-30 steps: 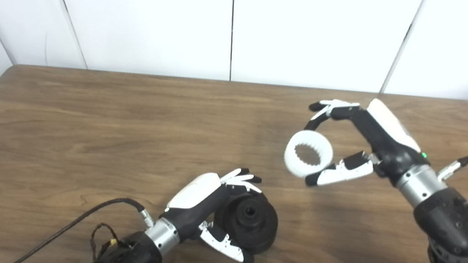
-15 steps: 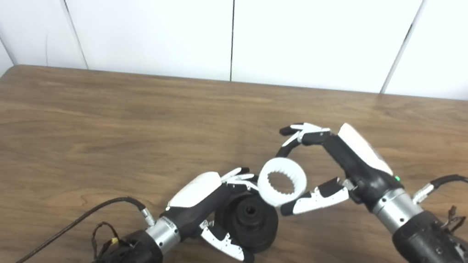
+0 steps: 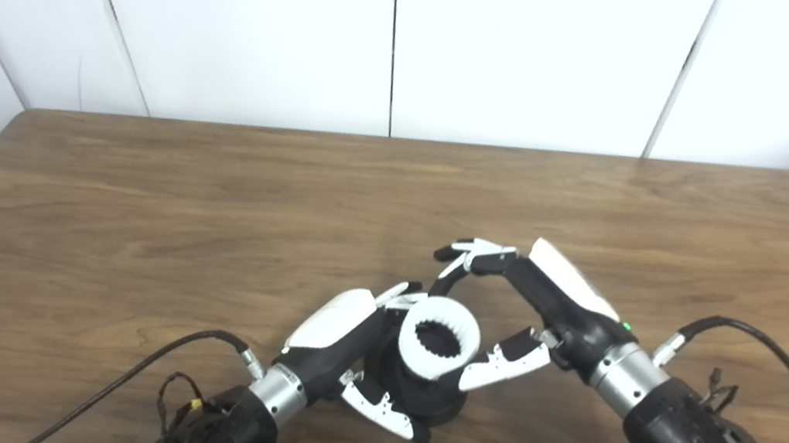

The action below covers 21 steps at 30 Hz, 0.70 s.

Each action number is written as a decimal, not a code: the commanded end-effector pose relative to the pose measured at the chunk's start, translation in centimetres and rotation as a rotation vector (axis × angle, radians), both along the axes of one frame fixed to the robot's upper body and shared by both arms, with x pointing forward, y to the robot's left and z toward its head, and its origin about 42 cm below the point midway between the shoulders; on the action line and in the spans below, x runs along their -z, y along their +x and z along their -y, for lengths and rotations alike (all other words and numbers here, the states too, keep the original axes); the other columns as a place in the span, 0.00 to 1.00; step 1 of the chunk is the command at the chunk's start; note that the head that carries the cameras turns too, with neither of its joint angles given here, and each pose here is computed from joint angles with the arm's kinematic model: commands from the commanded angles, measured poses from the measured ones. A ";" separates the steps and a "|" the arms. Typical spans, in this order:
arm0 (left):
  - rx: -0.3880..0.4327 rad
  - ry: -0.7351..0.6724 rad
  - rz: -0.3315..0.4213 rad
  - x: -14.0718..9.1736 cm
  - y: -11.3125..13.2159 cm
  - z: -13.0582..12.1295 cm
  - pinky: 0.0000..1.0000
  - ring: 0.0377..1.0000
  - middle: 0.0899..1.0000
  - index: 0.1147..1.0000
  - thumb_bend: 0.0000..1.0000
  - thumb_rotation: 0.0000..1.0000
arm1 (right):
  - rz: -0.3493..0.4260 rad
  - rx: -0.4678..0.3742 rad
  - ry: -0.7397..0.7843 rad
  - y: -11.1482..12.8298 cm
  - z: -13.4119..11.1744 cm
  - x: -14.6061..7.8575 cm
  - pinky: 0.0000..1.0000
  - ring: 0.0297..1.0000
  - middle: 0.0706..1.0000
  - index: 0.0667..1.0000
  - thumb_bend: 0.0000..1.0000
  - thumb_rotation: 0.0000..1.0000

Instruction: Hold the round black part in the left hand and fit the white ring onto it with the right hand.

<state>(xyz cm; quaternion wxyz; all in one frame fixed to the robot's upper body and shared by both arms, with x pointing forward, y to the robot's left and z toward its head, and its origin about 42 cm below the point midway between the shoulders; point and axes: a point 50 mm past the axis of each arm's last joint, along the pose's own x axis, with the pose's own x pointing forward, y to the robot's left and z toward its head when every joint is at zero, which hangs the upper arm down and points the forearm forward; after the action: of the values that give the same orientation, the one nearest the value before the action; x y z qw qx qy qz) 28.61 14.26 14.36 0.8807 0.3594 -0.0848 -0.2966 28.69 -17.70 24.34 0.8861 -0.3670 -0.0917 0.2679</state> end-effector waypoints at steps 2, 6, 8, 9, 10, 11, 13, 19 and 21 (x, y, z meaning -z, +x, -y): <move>0.009 0.023 0.006 -0.4 0.3 0.2 0.94 1.00 0.91 0.56 0.82 0.18 | 0.067 -0.028 0.016 0.3 -0.6 -1.0 0.84 0.92 0.82 0.45 0.52 0.15; 0.010 0.014 0.004 -0.7 0.3 0.4 0.92 1.00 0.92 0.58 0.82 0.19 | 0.064 -0.041 0.008 0.3 -0.8 -0.7 0.84 0.92 0.82 0.45 0.52 0.15; 0.010 0.010 0.001 -0.8 0.3 0.4 0.92 1.00 0.92 0.58 0.82 0.19 | 0.061 -0.043 0.007 0.3 -0.7 -0.5 0.84 0.92 0.82 0.45 0.52 0.15; 0.011 0.009 0.001 -0.8 0.3 0.5 0.92 1.00 0.92 0.57 0.82 0.19 | 0.059 -0.043 0.007 0.3 -0.7 -0.4 0.84 0.92 0.82 0.45 0.52 0.15; 0.011 0.007 0.002 -0.9 0.2 0.5 0.92 1.00 0.92 0.57 0.82 0.19 | 0.058 -0.042 0.009 0.4 -0.6 -0.3 0.85 0.92 0.82 0.45 0.52 0.15; 0.010 0.004 0.004 -0.9 0.2 0.5 0.91 1.00 0.92 0.57 0.82 0.20 | 0.057 -0.042 0.010 0.4 -0.6 -0.2 0.85 0.92 0.82 0.45 0.52 0.15; 0.009 0.002 0.005 -1.0 0.2 0.6 0.91 1.00 0.92 0.56 0.82 0.20 | 0.056 -0.042 0.012 0.4 -0.5 -0.2 0.84 0.92 0.82 0.45 0.52 0.15; 0.010 0.002 0.003 -1.3 0.1 0.7 0.91 1.00 0.92 0.57 0.82 0.20 | 0.038 -0.040 0.017 0.5 -0.5 0.1 0.85 0.92 0.82 0.45 0.52 0.15; 0.011 0.001 0.004 -1.3 0.1 0.6 0.91 1.00 0.92 0.57 0.82 0.20 | 0.037 -0.040 0.017 0.5 -0.5 0.2 0.85 0.92 0.82 0.45 0.52 0.15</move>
<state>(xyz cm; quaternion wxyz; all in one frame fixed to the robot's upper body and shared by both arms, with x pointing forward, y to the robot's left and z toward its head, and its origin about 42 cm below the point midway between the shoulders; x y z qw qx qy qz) 28.57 13.90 14.92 0.8820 0.3614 -0.0785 -0.2922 28.86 -17.31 23.09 0.8821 -0.3637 -0.0853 0.2871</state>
